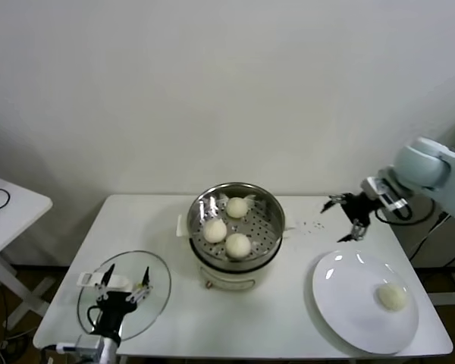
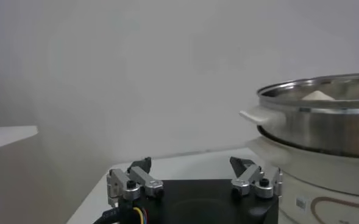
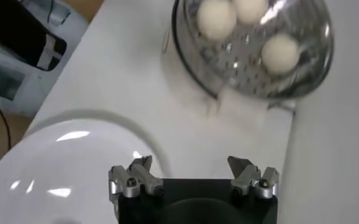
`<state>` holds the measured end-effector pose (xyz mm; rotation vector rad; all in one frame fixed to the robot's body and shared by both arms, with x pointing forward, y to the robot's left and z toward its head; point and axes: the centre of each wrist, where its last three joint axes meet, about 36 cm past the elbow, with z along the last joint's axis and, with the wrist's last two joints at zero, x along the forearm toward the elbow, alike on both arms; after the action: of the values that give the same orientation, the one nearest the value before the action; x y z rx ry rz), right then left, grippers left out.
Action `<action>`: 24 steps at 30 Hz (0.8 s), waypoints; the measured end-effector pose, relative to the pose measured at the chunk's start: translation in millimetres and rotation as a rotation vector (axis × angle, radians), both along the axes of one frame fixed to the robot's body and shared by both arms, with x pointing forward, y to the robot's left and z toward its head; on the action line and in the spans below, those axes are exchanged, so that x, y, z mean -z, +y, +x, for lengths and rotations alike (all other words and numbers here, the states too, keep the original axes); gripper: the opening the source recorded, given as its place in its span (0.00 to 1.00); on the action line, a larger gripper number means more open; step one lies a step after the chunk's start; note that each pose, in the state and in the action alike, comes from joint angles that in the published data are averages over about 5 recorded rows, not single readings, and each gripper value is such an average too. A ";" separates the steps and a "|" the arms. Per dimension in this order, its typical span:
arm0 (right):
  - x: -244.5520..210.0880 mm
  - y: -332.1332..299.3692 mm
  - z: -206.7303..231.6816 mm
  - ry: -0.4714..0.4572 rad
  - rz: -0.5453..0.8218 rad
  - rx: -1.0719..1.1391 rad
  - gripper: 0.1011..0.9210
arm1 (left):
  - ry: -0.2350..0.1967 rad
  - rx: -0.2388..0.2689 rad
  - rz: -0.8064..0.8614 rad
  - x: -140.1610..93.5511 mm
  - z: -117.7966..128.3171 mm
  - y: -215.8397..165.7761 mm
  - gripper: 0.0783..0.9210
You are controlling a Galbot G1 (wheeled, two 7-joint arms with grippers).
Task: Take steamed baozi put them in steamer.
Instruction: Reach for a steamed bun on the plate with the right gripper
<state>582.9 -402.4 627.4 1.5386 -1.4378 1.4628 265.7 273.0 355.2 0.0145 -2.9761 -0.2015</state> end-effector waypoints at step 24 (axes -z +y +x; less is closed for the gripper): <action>120.7 -98.7 -59.3 0.161 -0.221 0.228 0.88 | -0.007 -0.012 -0.012 -2.6 -3.8 -3.2 0.88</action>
<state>523.6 -501.1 506.7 1.2806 -1.2657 1.2835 261.9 269.8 357.8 0.0322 -2.9831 -0.1828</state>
